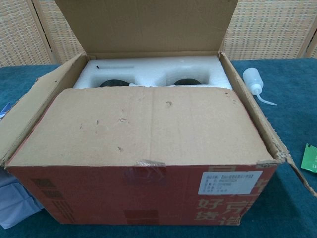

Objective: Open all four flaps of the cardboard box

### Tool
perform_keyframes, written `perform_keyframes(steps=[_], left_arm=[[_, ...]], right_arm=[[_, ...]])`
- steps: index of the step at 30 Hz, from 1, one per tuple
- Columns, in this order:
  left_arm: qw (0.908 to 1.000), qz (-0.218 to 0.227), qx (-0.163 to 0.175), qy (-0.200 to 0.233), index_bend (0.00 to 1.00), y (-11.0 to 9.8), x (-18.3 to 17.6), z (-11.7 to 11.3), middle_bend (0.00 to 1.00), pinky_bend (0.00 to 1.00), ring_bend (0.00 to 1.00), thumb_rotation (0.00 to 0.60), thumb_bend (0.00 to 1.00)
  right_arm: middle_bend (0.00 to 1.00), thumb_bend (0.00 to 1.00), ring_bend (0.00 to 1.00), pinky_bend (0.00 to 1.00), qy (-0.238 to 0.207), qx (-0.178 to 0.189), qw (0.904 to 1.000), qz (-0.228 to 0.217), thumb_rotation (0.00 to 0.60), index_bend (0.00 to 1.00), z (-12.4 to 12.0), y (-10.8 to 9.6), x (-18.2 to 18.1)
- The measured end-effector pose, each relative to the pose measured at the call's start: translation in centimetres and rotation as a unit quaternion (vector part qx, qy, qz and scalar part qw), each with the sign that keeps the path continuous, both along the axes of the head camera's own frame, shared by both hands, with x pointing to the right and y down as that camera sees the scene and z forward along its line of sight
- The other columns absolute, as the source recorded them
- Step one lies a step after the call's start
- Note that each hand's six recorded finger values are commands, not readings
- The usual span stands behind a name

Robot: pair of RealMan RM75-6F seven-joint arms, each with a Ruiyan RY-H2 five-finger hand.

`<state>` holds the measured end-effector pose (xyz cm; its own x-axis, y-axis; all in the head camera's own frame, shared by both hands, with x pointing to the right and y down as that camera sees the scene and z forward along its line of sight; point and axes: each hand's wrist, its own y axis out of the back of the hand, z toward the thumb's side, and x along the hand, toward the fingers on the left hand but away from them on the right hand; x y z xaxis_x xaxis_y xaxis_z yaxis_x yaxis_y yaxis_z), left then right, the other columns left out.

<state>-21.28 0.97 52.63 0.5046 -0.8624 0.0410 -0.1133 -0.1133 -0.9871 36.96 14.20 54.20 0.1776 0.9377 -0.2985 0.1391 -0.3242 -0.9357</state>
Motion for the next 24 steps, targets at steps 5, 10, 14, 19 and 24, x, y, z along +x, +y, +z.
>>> perform_keyframes(steps=[5, 10, 14, 19, 24], left_arm=[[0.9998, -0.009, 0.000, -0.015, 0.00, -1.4, -0.2, 0.3, 0.00, 0.00, 0.00, 0.513, 0.27], [0.9991, -0.016, 0.003, -0.038, 0.00, -2.9, -0.4, 0.9, 0.00, 0.00, 0.00, 0.511, 0.27], [0.9983, -0.020, 0.009, -0.053, 0.00, -4.3, -0.2, 1.2, 0.00, 0.00, 0.00, 0.508, 0.27], [0.9971, -0.022, 0.013, -0.072, 0.00, -5.7, 0.6, 1.6, 0.00, 0.00, 0.00, 0.502, 0.27], [0.9944, -0.025, 0.021, -0.101, 0.00, -6.9, 1.2, 2.2, 0.00, 0.00, 0.00, 0.503, 0.27]], right_arm=[[0.13, 1.00, 0.00, 0.00, 0.003, 0.002, 1.0000, -0.003, 0.600, 0.20, -0.2, -0.1, -0.1], [0.13, 1.00, 0.00, 0.00, 0.005, 0.002, 1.0000, -0.004, 0.600, 0.20, -0.3, 0.0, -0.1], [0.13, 1.00, 0.00, 0.00, 0.008, 0.000, 1.0000, -0.004, 0.600, 0.20, -0.3, 0.0, -0.2], [0.12, 1.00, 0.00, 0.00, 0.009, -0.001, 1.0000, -0.003, 0.600, 0.20, -0.3, 0.1, -0.2], [0.12, 1.00, 0.00, 0.00, 0.008, -0.004, 1.0000, 0.000, 0.600, 0.20, -0.3, 0.2, 0.0]])
